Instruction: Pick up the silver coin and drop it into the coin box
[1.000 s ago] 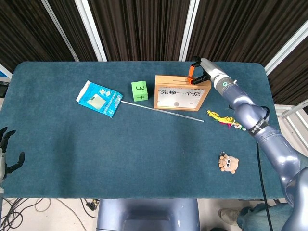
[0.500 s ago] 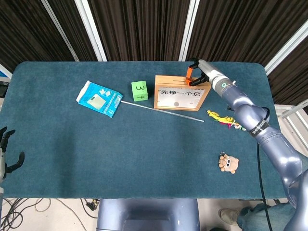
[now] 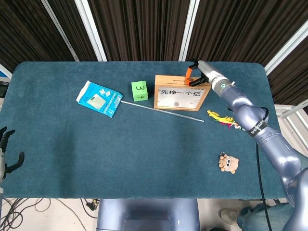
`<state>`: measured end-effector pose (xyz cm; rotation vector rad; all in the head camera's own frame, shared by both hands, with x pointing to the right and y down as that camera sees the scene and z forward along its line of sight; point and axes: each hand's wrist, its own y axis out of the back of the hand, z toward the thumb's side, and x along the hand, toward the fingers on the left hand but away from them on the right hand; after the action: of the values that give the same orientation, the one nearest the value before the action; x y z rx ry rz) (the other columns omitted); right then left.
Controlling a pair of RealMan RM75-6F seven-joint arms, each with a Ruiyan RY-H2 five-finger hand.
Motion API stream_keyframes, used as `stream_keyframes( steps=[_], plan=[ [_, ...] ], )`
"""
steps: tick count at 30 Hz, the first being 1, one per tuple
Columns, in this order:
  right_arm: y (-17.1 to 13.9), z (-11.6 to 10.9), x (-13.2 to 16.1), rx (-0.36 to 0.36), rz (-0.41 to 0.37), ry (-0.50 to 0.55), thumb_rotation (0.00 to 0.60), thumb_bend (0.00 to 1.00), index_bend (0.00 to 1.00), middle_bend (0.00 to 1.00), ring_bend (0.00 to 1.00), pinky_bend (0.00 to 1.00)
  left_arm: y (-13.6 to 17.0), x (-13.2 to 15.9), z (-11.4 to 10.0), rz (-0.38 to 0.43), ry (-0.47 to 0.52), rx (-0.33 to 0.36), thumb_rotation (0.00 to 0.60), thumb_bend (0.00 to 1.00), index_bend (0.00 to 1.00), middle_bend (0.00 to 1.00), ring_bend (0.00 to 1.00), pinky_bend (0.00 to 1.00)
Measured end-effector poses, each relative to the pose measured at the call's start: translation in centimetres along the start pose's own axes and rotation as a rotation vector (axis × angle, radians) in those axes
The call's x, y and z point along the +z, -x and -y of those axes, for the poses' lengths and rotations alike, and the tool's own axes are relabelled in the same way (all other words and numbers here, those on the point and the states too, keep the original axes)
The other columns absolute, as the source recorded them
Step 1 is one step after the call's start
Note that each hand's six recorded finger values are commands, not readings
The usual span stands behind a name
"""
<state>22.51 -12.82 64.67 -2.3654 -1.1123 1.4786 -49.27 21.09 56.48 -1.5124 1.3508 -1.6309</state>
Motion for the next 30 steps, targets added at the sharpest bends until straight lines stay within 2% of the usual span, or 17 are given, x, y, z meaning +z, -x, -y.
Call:
stream_keyframes(
  steps=[19,30],
  plan=[
    [-0.5,-0.2,0.3,0.010,-0.010,-0.002,0.600,0.57,0.48,0.04,0.00,0.00,0.0,-0.1,0.1,-0.005,0.001,-0.002,0.600,0.39,0.16,0.03,0.04,0.00],
    [-1.7,-1.4,1.0,-0.015,-0.044,0.003,0.600,0.57,0.43,0.03,0.00,0.00,0.0,0.0,0.1,-0.004,0.001,-0.005,0.600,0.39,0.16,0.03,0.04,0.00]
  ],
)
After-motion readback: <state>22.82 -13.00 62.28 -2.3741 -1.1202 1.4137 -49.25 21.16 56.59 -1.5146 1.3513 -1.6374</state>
